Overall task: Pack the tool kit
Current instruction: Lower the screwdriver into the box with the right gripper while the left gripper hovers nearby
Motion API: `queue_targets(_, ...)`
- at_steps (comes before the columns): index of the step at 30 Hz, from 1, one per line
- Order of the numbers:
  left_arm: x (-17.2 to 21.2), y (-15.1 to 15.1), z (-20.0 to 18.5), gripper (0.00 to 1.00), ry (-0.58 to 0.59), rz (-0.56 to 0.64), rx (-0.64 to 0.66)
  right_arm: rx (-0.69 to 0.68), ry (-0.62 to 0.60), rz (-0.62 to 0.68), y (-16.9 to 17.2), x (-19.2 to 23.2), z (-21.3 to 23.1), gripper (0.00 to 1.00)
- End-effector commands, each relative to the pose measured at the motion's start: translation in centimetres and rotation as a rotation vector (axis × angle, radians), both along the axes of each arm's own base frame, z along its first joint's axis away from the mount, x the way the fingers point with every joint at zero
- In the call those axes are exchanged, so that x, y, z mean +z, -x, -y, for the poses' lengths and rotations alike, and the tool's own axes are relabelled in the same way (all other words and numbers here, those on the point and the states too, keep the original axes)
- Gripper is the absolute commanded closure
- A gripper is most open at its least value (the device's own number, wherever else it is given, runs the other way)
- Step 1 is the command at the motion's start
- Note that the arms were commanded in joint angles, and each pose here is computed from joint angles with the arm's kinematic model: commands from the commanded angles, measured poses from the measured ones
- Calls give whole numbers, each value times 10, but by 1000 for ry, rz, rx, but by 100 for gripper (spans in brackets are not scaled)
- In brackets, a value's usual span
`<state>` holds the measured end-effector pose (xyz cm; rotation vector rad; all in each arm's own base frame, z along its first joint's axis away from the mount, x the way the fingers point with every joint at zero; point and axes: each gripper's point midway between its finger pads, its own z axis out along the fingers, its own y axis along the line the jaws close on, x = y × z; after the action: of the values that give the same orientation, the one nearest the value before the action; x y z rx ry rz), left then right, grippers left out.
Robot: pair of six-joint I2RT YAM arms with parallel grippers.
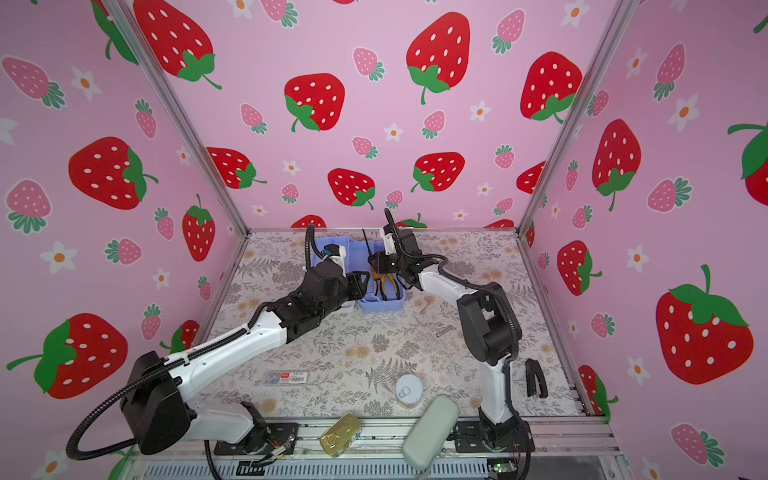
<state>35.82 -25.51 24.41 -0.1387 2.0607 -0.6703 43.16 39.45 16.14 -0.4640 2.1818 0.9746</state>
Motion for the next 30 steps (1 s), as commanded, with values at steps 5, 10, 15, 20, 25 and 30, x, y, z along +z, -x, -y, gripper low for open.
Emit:
queue_targets(5,-9,-12,-14,60,34,-22,78,42,-34,-7,-1,1,-29,98)
queue_targets(10,-9,-15,-11,60,13,-30,61,36,-27,-10,0,-3,-33,83)
queue_targets(15,-15,-18,-11,60,39,-45,63,19,-14,-20,2,-4,-28,81)
queue_targets(20,-17,-19,-6,60,43,-69,39,-1,4,-21,4,-6,-22,73)
queue_targets(25,-18,-18,-3,60,52,-81,25,-18,-9,-36,8,-9,-17,69)
queue_targets(30,-27,-19,8,60,73,-114,-9,-37,1,-8,14,4,-6,61)
